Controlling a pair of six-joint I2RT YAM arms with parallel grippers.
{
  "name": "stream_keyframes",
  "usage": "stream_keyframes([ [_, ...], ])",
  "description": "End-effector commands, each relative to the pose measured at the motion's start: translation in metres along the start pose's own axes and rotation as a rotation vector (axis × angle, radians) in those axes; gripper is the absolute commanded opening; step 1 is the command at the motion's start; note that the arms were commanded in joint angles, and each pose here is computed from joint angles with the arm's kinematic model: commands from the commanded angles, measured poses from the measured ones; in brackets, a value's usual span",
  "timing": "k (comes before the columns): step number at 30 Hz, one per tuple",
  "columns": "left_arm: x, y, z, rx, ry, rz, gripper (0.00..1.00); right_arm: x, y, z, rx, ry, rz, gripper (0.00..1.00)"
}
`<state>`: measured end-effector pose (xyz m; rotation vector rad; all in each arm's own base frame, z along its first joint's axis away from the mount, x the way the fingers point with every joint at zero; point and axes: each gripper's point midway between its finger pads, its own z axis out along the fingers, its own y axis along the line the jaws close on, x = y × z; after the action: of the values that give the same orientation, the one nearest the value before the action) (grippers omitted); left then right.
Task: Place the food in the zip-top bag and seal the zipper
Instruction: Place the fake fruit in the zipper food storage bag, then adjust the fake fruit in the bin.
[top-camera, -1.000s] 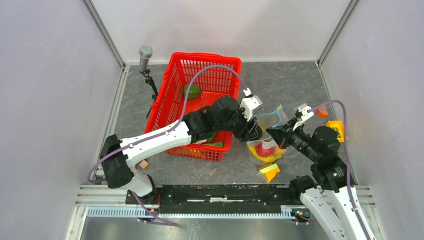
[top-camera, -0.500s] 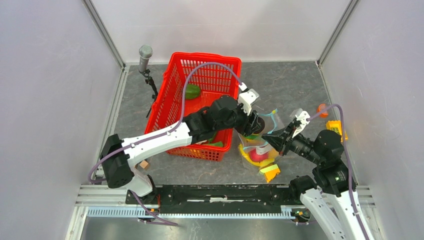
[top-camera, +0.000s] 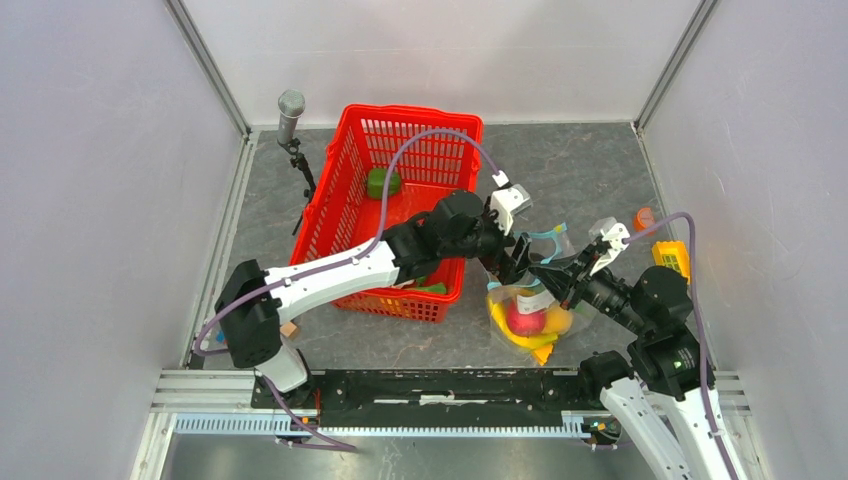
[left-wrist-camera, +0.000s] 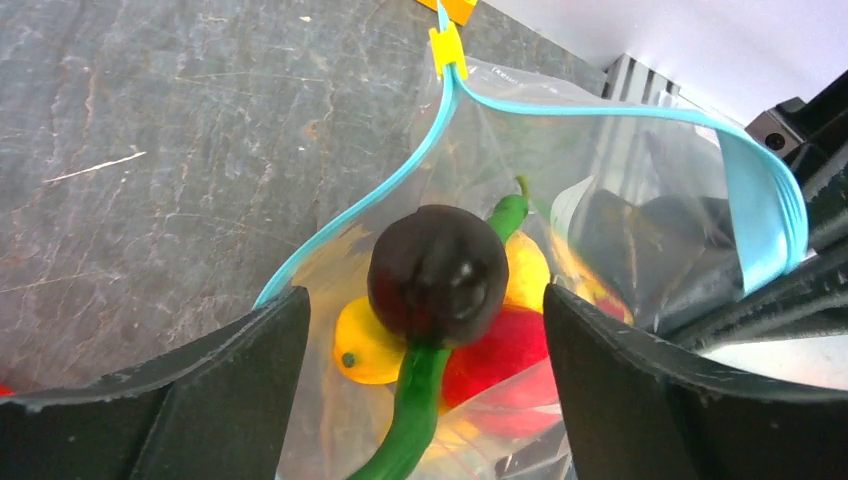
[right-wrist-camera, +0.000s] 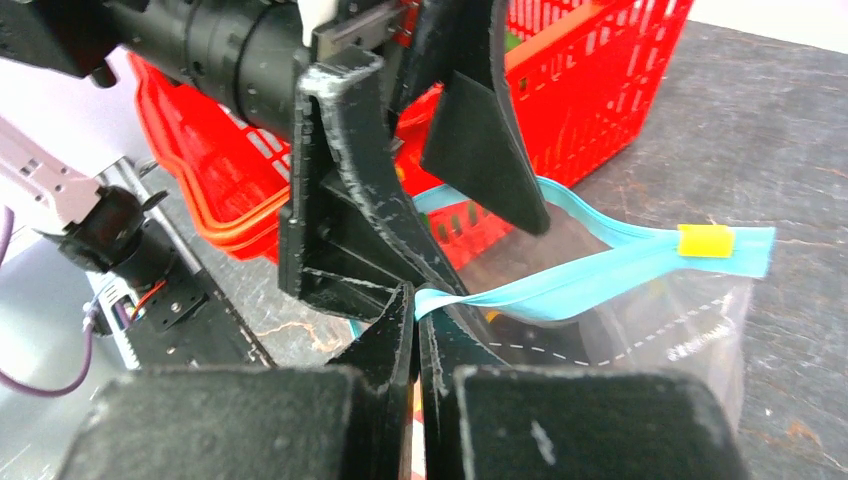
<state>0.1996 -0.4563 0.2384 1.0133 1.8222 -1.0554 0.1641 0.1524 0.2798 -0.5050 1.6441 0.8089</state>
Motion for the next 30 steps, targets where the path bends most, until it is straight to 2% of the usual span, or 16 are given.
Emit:
stream_keyframes([
  [1, -0.048, -0.026, -0.031, 0.035, -0.168, 0.025, 0.99, -0.031, -0.023, -0.003, 0.15, -0.128, -0.034, 0.02],
  [6, -0.084, -0.034, -0.077, 0.014, -0.339, 0.042, 1.0, -0.026, -0.038, -0.004, 0.228, -0.121, -0.023, 0.03],
  [12, -0.095, -0.026, -0.121, -0.077, -0.431, 0.066, 1.0, -0.034, -0.041, 0.0, 0.227, -0.127, -0.08, 0.03],
  [14, -0.091, -0.016, -0.13, -0.142, -0.423, 0.068, 1.0, -0.039, -0.047, 0.001, 0.253, -0.124, -0.098, 0.03],
  [22, -0.04, 0.086, -0.187, -0.74, -0.329, -0.05, 1.0, -0.028, -0.057, 0.013, 0.268, -0.054, -0.089, 0.03],
  [30, 0.034, 0.161, -0.225, -1.004, -0.213, -0.329, 1.0, -0.008, -0.058, 0.016, 0.257, -0.027, -0.038, 0.03],
])
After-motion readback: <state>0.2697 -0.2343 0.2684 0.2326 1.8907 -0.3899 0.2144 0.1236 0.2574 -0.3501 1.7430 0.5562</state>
